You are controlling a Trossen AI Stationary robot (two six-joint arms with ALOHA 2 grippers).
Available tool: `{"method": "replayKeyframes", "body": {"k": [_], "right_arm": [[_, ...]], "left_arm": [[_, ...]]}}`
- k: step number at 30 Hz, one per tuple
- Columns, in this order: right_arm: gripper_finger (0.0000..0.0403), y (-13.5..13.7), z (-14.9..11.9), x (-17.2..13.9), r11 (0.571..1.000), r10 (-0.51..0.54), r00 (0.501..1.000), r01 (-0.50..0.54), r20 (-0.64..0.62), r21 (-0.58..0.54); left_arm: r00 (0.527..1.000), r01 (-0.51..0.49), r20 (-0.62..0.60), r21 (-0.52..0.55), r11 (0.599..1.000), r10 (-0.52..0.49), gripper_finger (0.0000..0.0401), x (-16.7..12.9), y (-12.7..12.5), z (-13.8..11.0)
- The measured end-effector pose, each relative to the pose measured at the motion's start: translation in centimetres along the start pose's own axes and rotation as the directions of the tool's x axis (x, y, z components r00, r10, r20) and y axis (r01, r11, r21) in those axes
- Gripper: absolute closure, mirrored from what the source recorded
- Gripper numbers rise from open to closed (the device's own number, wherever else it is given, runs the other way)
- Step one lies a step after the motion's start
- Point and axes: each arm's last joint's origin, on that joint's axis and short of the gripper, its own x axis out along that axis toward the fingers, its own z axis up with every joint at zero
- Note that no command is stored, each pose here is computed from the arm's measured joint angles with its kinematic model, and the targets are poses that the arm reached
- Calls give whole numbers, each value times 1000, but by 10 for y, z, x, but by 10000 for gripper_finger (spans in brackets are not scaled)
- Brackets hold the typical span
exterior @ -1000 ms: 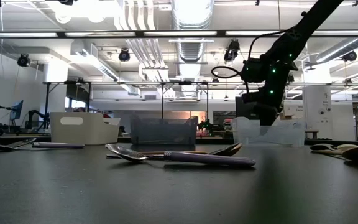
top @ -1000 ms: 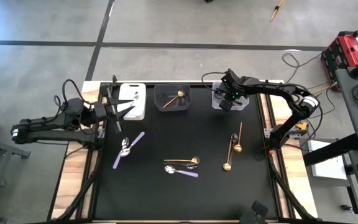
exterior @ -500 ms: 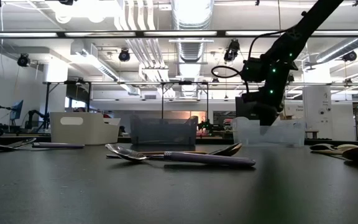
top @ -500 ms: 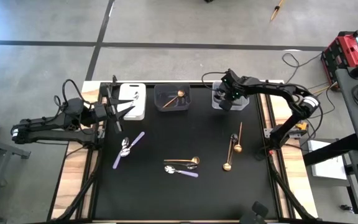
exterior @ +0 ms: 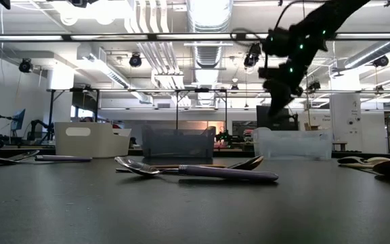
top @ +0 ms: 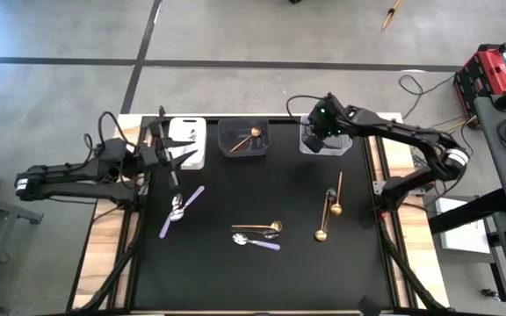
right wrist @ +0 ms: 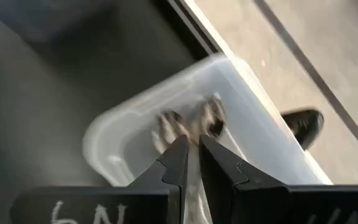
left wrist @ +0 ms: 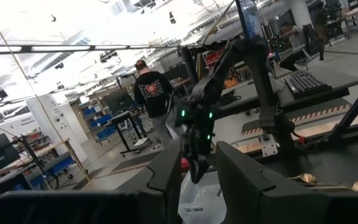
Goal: Sort silverware by color (type)
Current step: Put the gold spoon into the black bin
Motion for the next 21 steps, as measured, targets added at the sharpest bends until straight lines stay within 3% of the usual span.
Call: {"method": "replayKeyframes", "body": {"k": [10,21], "right_arm": [[369,57,14,-36,990,136,973,-129,186,-47],[369,113,8,-53,955,284,942,-295,178,39]], "left_arm": [[1000,5,-11,-34,999,-5,317,17,-5,-6],[1000,10,-26,-82,997,-12,317,21,-7,-8]]}}
